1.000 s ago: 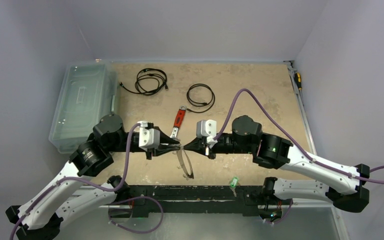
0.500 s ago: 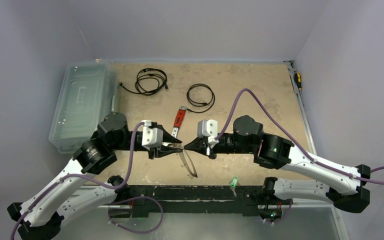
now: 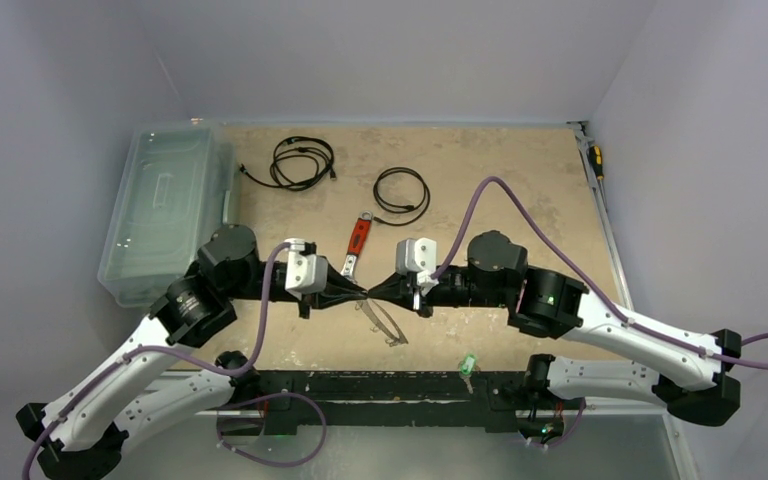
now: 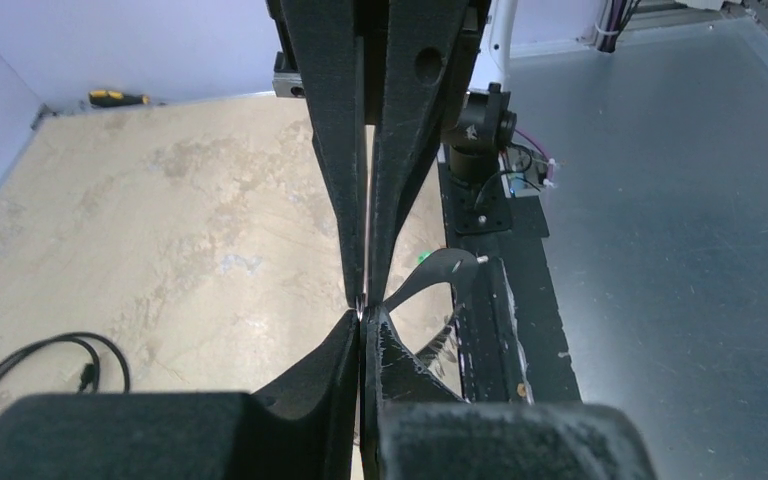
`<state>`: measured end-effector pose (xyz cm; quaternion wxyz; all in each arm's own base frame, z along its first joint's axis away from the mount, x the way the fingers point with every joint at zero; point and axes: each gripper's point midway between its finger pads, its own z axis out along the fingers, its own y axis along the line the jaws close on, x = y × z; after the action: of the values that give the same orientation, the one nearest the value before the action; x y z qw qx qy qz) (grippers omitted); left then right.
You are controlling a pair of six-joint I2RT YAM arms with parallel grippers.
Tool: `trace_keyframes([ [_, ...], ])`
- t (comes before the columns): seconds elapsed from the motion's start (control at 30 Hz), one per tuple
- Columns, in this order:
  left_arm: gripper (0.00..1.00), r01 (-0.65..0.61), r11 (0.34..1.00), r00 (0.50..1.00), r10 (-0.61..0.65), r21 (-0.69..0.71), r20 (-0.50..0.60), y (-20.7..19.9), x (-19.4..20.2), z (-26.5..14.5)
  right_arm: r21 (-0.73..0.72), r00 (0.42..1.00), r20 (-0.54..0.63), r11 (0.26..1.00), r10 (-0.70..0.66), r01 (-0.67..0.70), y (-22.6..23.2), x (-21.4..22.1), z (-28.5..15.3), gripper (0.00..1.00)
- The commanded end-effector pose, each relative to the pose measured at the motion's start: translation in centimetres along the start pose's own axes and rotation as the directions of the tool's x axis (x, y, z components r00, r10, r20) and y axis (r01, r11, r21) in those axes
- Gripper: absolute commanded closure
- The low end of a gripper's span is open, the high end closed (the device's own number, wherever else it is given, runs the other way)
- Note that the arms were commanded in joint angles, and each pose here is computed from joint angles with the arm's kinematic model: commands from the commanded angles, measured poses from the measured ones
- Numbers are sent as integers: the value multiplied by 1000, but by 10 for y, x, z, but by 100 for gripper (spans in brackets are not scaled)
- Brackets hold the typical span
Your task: Put the keys on the keyring
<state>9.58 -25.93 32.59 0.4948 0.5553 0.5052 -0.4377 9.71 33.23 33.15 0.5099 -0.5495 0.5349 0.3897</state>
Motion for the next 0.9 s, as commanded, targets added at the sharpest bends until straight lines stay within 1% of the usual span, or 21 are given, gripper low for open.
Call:
trace_keyframes([
  [0.0, 100, -64, 998, 991, 67, -27, 119, -3, -25, -6, 75, 989, 146, 997, -17, 6, -11, -37, -12, 82],
  [0.03, 100, -66, 997, 988, 69, -27, 141, -5, -26, -7, 84, 988, 156, 996, -13, 0, -11, -37, -14, 72],
  [0.07, 100, -69, 997, 982, 73, -33, 172, -6, -29, -7, 92, 985, 171, 996, -12, -4, -12, -37, -16, 65],
  [0.1, 100, -73, 997, 978, 78, -34, 195, -7, -32, -8, 95, 982, 190, 995, -9, -9, -11, -39, -18, 61],
  [0.13, 100, -74, 997, 973, 80, -35, 216, -8, -33, -8, 94, 979, 203, 995, -5, -15, -10, -39, -19, 60],
  [0.23, 100, -92, 995, 955, 99, -39, 279, -10, -41, -9, 86, 974, 227, 996, 14, -34, -7, -37, -21, 60],
  [0.4, 100, -70, 997, 930, 70, -14, 362, -19, -50, -12, 43, 966, 256, 998, 39, -52, 0, -36, -14, 65],
  [0.57, 100, -56, 998, 919, 62, -27, 390, -19, -51, -15, -10, 963, 264, 999, 53, -53, 7, -38, -5, 65],
  [0.87, 100, -12, 998, 890, 42, -68, 454, -14, -58, -19, -36, 954, 293, 998, 57, -49, 9, -47, 2, 66],
])
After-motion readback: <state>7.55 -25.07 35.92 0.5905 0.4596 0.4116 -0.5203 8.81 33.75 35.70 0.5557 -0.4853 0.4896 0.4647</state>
